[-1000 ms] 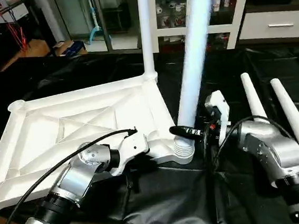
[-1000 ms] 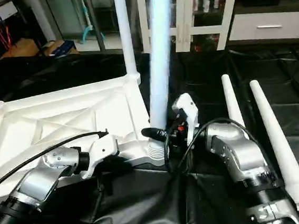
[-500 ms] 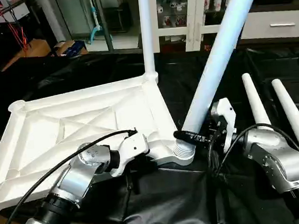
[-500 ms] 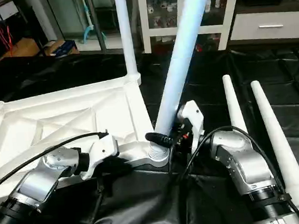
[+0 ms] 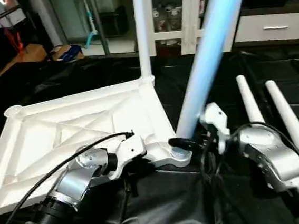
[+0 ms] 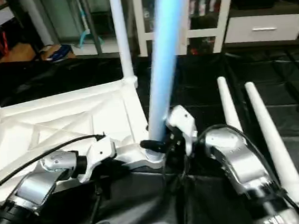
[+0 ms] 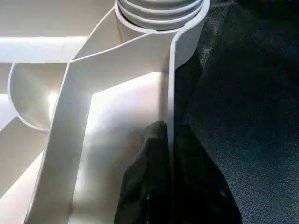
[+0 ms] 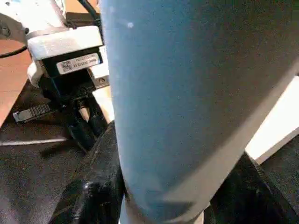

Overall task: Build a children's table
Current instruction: Insert table leg to table base

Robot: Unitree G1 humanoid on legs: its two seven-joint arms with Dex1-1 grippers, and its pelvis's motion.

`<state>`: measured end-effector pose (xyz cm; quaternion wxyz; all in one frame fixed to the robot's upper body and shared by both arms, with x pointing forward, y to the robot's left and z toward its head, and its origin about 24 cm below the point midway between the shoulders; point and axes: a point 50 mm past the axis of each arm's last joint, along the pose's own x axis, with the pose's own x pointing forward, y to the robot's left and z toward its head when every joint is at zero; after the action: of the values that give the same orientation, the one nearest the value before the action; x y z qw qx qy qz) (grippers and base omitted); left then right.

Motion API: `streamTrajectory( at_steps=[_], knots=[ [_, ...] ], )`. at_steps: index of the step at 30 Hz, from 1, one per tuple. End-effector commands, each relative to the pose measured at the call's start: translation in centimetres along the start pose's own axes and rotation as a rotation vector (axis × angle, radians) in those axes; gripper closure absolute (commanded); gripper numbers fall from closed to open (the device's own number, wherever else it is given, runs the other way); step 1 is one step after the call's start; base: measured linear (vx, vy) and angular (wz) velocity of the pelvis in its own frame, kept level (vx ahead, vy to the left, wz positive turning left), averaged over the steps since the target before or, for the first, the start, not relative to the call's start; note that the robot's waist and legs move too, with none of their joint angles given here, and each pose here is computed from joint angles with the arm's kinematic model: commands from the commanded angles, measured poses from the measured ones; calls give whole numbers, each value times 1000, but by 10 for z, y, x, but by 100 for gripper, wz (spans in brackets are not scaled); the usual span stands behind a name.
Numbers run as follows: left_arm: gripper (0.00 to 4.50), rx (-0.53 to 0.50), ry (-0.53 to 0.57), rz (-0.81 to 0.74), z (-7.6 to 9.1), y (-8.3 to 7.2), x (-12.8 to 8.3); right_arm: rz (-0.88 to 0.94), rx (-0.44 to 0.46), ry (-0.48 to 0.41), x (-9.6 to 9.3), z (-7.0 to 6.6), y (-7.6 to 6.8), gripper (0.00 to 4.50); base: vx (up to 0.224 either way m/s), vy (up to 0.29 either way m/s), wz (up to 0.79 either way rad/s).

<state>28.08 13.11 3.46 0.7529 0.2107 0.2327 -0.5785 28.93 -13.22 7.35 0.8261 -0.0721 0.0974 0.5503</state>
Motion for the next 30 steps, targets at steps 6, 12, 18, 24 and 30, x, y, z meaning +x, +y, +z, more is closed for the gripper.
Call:
streamTrajectory(
  at_steps=[6, 12, 18, 24, 30],
  knots=[
    [450, -19, 8, -19, -7, -10, 4, 4, 105, 176, 4, -30, -4, 265, 0, 0, 0],
    [450, -26, 8, -16, -8, -14, 5, 45, 116, 196, 4, -39, 7, 265, 0, 0, 0],
    [450, -32, 9, -7, -9, -14, 4, 8, 136, 175, 4, -44, 9, 265, 0, 0, 0],
    [450, -90, -24, 66, -5, -8, 3, -217, 164, 134, 13, -51, 2, 265, 0, 0, 0],
    [450, -166, -45, 210, 5, 5, 8, -481, 196, 139, 30, -55, -11, 265, -29, 4, -4]
  ],
)
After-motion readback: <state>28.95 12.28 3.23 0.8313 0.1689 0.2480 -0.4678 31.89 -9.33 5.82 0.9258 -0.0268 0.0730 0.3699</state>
